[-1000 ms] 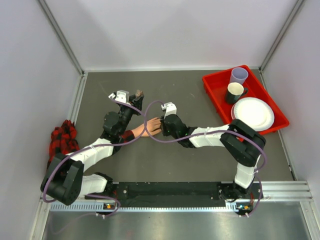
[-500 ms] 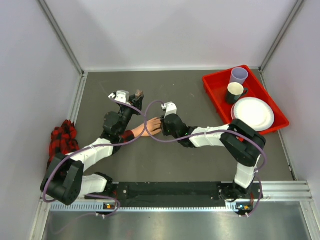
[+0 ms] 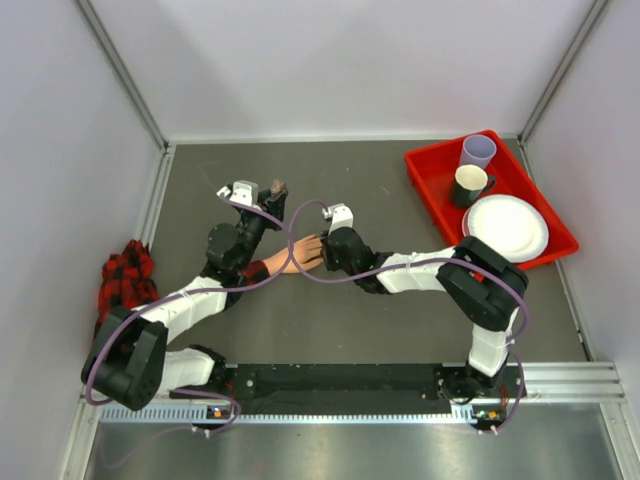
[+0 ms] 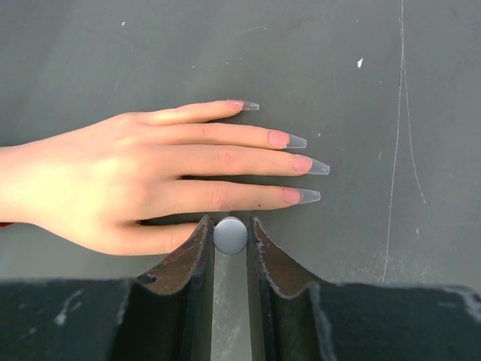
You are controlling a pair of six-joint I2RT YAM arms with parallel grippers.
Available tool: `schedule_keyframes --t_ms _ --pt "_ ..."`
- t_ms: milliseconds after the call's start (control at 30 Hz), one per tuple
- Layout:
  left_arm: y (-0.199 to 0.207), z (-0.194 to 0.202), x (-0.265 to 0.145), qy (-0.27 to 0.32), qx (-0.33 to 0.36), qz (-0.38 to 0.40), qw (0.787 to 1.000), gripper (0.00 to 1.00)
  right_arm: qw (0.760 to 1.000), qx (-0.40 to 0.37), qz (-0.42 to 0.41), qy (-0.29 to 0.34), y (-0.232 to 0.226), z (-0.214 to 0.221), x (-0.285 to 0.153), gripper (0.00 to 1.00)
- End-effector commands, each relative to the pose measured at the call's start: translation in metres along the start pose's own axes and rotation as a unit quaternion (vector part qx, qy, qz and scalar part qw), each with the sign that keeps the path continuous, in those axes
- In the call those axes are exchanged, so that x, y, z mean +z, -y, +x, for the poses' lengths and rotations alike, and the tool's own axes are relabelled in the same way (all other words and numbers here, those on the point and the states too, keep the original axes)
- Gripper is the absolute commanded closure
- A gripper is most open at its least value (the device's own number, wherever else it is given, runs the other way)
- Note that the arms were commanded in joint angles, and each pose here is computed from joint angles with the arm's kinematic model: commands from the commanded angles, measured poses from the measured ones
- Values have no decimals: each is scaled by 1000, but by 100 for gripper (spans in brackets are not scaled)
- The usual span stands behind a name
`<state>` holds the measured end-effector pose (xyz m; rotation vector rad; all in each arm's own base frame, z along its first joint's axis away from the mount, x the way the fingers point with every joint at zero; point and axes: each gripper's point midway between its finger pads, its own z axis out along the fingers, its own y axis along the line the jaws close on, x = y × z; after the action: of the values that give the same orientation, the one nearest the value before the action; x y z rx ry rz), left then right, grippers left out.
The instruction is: Paint the nails
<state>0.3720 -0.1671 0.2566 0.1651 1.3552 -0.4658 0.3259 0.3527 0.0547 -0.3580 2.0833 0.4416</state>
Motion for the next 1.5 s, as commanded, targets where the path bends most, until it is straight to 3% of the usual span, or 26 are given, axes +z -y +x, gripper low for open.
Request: schedule_keyframes --t_ms 0,933,1467 --pt "4 -26 -2 41 -2 9 999 100 999 9 -3 32 -5 -26 5 100" --pt "3 -25 -2 39 -3 8 999 100 999 8 -15 50 -9 -35 -28 100" --pt "3 -26 -3 40 -2 7 999 100 999 5 -29 29 -25 -20 -12 100"
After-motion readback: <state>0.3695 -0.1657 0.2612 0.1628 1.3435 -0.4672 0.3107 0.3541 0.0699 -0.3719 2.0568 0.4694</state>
